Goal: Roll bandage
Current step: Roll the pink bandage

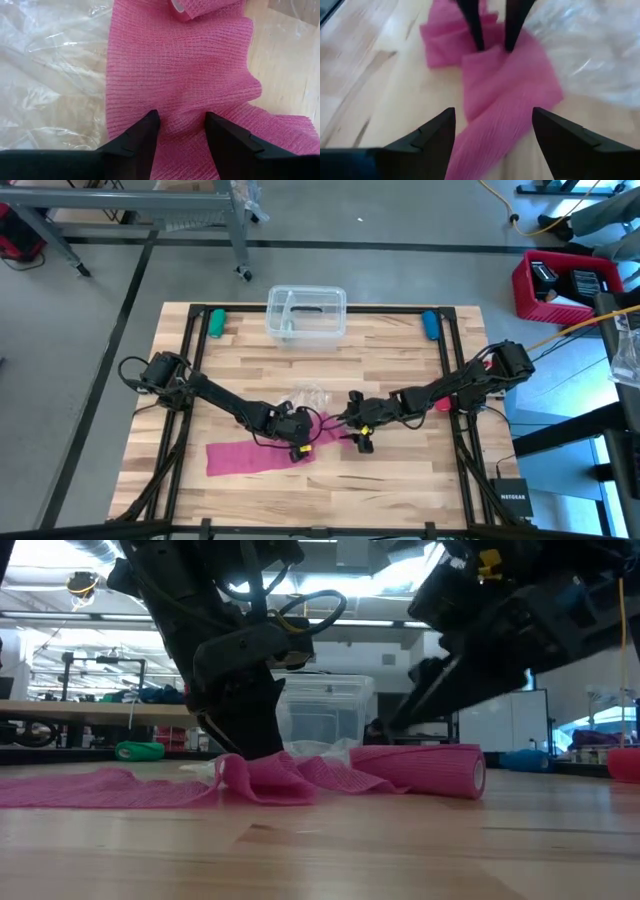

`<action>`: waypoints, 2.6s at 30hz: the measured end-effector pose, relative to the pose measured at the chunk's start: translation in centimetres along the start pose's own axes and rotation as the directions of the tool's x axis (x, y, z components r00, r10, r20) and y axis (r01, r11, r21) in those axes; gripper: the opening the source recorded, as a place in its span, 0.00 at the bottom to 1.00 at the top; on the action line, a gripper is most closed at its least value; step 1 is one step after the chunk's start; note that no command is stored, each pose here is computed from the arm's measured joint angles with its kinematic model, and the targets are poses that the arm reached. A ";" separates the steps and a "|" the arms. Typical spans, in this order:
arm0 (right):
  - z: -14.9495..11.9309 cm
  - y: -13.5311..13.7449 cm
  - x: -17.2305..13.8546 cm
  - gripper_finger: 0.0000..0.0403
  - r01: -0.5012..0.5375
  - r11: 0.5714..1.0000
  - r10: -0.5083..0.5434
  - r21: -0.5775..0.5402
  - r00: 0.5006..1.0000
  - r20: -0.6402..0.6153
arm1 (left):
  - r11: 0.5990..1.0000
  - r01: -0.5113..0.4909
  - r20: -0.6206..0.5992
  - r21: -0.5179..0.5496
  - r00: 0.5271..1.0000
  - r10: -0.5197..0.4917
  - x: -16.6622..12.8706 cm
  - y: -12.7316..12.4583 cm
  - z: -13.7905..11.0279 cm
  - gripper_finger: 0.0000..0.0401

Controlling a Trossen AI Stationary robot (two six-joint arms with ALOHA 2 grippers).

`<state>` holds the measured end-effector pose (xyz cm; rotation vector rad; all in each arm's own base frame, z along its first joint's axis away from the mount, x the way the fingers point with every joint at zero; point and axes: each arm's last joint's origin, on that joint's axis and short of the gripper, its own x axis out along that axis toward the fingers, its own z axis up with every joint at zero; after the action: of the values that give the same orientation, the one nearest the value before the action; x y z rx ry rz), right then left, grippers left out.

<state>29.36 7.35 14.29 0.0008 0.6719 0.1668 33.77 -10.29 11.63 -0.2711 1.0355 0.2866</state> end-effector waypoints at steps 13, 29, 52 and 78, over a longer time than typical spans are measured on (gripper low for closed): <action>-1.7 -0.6 0.4 0.66 0.182 0.982 -0.186 -0.041 0.972 -0.141 | 1.000 -0.003 0.002 0.008 1.000 0.003 0.0 0.0 0.0 0.39; -1.7 -1.1 -1.2 0.66 0.305 0.943 -0.326 -0.132 0.926 -0.189 | 1.000 -0.009 0.014 0.030 1.000 0.008 0.0 0.0 0.0 0.39; -1.0 2.2 1.9 0.66 0.225 0.967 -0.235 -0.119 0.969 -0.077 | 0.999 -0.001 0.027 0.041 1.000 0.000 0.0 -0.1 0.2 0.39; -2.6 -1.6 1.4 0.66 0.418 0.887 -0.459 -0.195 0.844 -0.278 | 0.992 -0.089 -0.064 0.089 0.993 0.095 -1.7 -2.8 -4.5 0.36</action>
<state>29.08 5.81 11.26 -0.3092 0.9653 -0.2431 30.37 -14.68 11.14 -0.1569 1.1271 0.3168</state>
